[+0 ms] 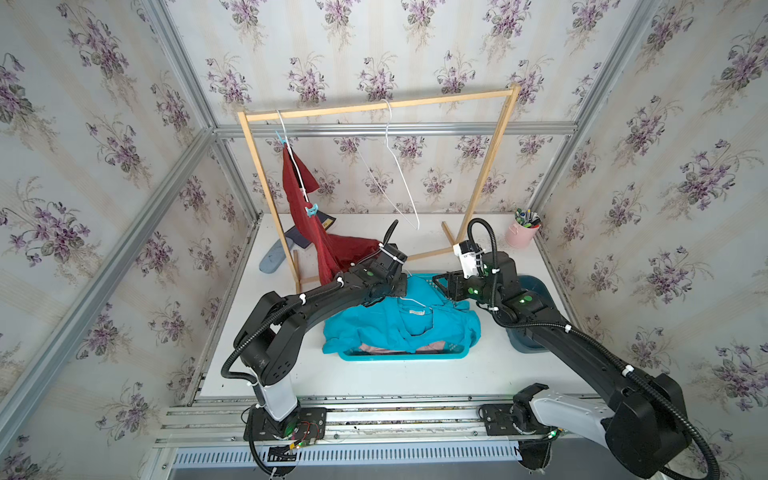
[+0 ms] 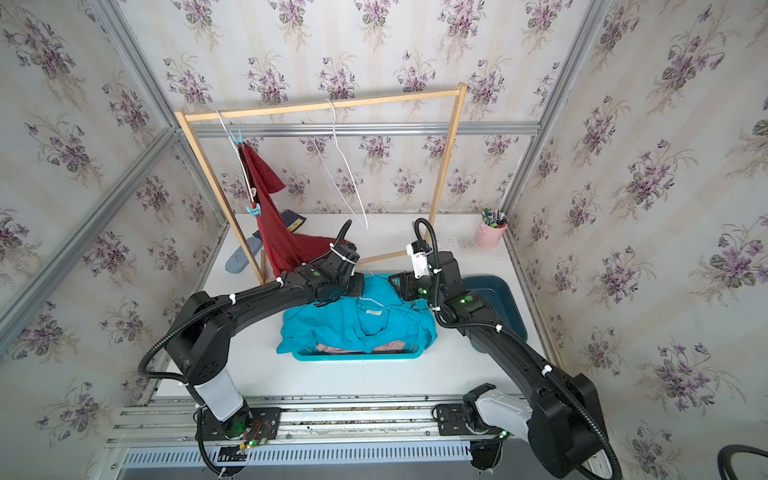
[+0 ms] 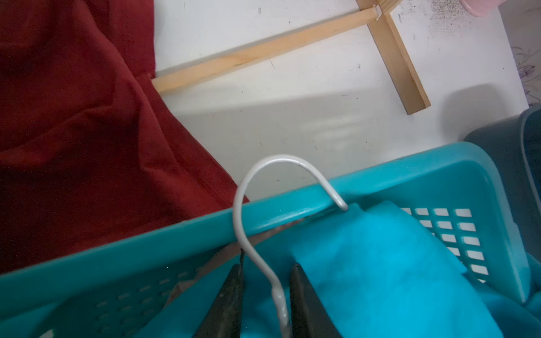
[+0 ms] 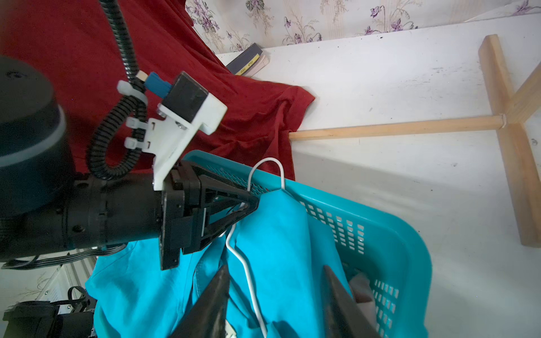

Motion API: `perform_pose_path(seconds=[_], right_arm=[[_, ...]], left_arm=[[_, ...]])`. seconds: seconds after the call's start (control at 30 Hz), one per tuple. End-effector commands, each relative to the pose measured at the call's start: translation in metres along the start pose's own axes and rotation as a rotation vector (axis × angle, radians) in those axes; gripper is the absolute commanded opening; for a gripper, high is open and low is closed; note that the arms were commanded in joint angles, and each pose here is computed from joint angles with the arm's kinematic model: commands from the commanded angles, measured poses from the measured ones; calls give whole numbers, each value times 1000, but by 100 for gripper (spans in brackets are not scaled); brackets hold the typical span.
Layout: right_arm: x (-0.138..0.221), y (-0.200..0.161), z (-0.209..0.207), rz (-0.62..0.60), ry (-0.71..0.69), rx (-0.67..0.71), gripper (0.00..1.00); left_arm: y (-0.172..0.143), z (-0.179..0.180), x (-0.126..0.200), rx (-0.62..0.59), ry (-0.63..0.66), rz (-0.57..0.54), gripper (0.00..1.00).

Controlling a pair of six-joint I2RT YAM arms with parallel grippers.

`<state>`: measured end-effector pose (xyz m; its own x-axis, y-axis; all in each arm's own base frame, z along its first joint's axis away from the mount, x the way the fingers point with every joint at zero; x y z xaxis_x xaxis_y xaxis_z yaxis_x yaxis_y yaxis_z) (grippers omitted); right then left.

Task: Remove the clothespins securing t-shirts to the hanger
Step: Pick up the hanger from the basket.

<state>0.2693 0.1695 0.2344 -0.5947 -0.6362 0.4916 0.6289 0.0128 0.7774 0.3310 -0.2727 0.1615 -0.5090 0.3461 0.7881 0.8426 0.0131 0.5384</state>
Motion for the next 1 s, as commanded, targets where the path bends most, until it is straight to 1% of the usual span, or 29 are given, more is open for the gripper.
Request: perform_pose_path(seconds=[0.0,0.07,0.17,0.23,0.33,0.5,0.63,0.77,0.87,0.9,0.93,0.97], right_arm=[[4,5,3,-41,10,23,48],[6,6,5,-57,26,37,49],[11,9,10,-80,56,68,50],[18,13,16,-98,81,104,52],[30,21,29,-135,143,173,56],[53,31,58,-168,317,303,65],[62,39,73,-149,404,334,66],[62,42,91,-111,508,369,66],[61,44,109,-85,590,406,66],[61,47,111,-81,602,409,66],[61,43,125,-65,648,431,66],[61,42,130,-61,657,447,66]], left_arm=[[5,-3,5,40,-15,-15,19],[7,-3,12,40,-18,-31,11],[12,-3,28,48,-27,-62,2],[16,-4,45,55,-36,-96,0],[23,-6,76,61,-47,-175,0],[33,-15,138,34,-91,-339,0],[36,-24,181,5,-140,-462,1],[36,-33,217,-33,-196,-592,2],[36,-36,235,-64,-212,-692,1],[36,-36,238,-68,-209,-712,0],[37,-36,242,-71,-207,-735,0],[39,-36,246,-70,-210,-755,0]])
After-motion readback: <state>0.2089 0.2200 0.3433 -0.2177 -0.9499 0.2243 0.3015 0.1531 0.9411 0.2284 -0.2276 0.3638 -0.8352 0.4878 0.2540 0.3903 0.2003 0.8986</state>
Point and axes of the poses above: each gripper's point midway between its finger pads, its own x axis back along the fingers, its own z axis along the line the jaws close on, y = z × x, the point moved 6 cm from there along x, back along the fingers, and after that the axes turned 3 degrees about x, right-handed, at the moved point
